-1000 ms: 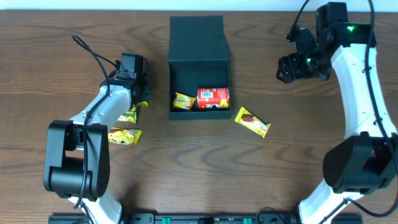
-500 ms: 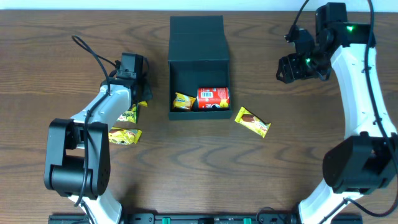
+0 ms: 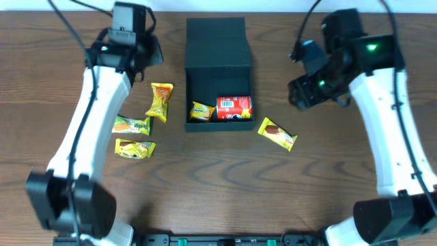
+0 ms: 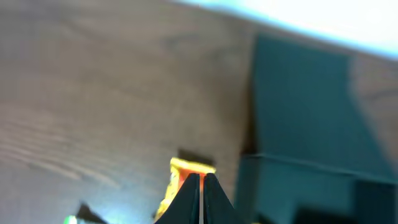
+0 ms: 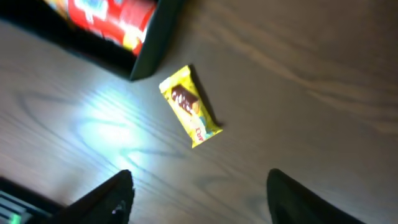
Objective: Pack container
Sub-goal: 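Lower the right gripper onto the yellow chocolate-bar packet and grasp it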
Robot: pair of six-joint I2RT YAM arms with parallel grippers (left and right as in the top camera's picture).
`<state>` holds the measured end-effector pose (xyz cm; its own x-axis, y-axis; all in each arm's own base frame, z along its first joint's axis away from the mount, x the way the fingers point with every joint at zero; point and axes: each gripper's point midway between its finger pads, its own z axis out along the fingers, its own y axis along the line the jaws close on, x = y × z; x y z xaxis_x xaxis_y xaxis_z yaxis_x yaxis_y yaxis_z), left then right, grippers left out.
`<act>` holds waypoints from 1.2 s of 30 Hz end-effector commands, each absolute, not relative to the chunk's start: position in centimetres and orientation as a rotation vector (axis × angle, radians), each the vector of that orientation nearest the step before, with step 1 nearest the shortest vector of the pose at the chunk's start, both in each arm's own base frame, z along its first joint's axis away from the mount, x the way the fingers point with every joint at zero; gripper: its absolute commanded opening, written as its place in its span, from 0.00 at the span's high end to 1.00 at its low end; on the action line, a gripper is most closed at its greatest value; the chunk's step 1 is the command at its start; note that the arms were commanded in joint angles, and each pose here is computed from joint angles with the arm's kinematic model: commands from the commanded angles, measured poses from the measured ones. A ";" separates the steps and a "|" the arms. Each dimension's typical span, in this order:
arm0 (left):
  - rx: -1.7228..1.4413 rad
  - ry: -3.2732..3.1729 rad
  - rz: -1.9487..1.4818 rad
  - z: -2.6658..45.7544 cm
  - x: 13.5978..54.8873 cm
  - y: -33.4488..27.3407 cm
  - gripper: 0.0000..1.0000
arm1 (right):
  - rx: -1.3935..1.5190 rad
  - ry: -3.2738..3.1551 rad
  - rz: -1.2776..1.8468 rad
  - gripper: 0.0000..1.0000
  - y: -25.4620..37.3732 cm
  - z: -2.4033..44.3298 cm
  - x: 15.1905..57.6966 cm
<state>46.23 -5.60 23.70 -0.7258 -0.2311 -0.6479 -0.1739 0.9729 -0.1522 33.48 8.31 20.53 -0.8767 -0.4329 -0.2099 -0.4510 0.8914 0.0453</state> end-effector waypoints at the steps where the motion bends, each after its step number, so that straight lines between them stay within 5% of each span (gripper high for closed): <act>1: -0.256 2.375 -0.109 25.5 45.5 -5.6 0.95 | -0.755 2.958 0.015 0.29 8.2 16.3 32.2; 4: -0.258 2.441 -0.088 24.1 44.5 -5.5 0.94 | -0.761 2.987 0.018 0.28 8.4 13.6 31.6; 7: -0.262 2.517 -0.064 21.1 44.3 -5.4 0.55 | -0.738 2.997 0.017 0.28 8.0 12.7 31.6; 16: -0.248 2.689 -0.064 14.0 44.2 -6.1 0.19 | -0.795 2.942 0.047 0.34 8.3 7.7 32.1; 33: -0.259 2.690 -0.052 13.7 44.4 -5.0 0.13 | -0.749 2.953 -0.033 0.42 7.3 0.5 31.4; 36: -0.259 2.690 -0.052 13.7 44.4 -5.0 0.13 | -0.748 2.952 -0.042 0.50 7.2 0.0 31.6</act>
